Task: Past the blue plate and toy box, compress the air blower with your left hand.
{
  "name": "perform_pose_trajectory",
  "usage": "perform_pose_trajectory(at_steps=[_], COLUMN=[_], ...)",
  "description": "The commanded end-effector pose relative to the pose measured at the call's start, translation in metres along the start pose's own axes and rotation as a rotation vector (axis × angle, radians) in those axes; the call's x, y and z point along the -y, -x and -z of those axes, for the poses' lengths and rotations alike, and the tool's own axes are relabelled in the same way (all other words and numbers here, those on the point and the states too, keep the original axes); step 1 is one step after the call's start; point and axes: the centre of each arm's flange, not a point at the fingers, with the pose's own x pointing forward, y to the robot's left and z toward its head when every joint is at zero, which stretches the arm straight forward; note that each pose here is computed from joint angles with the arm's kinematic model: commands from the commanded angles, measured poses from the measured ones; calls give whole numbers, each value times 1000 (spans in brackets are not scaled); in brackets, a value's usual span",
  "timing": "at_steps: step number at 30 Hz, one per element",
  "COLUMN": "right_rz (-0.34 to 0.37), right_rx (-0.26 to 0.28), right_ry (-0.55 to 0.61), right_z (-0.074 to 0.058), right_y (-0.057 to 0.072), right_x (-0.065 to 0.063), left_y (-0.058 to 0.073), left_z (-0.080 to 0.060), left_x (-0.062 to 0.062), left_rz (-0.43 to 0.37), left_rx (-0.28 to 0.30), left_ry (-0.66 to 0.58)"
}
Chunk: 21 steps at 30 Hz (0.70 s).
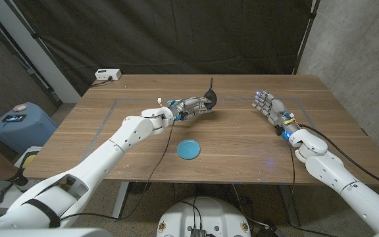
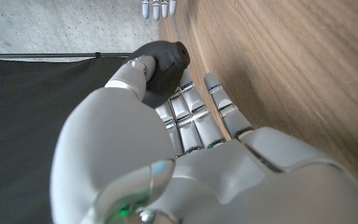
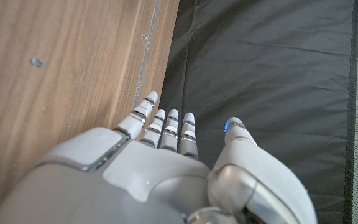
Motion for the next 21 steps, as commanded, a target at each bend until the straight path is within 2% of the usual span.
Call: perform_pose_trajectory(at_steps=[1, 11, 21], right_rz=[-10, -14, -8], right_rx=[-1, -6, -8], right_ry=[0, -2, -2], right_z=[0, 2, 2], right_y=[-4, -7, -7], right_x=[-8, -15, -17], left_y=[4, 8, 6], left_z=[-1, -4, -6], left_x=[-6, -12, -16], left_rz=[9, 26, 51], left_rx=[-7, -14, -21], left_ry=[-6, -13, -18])
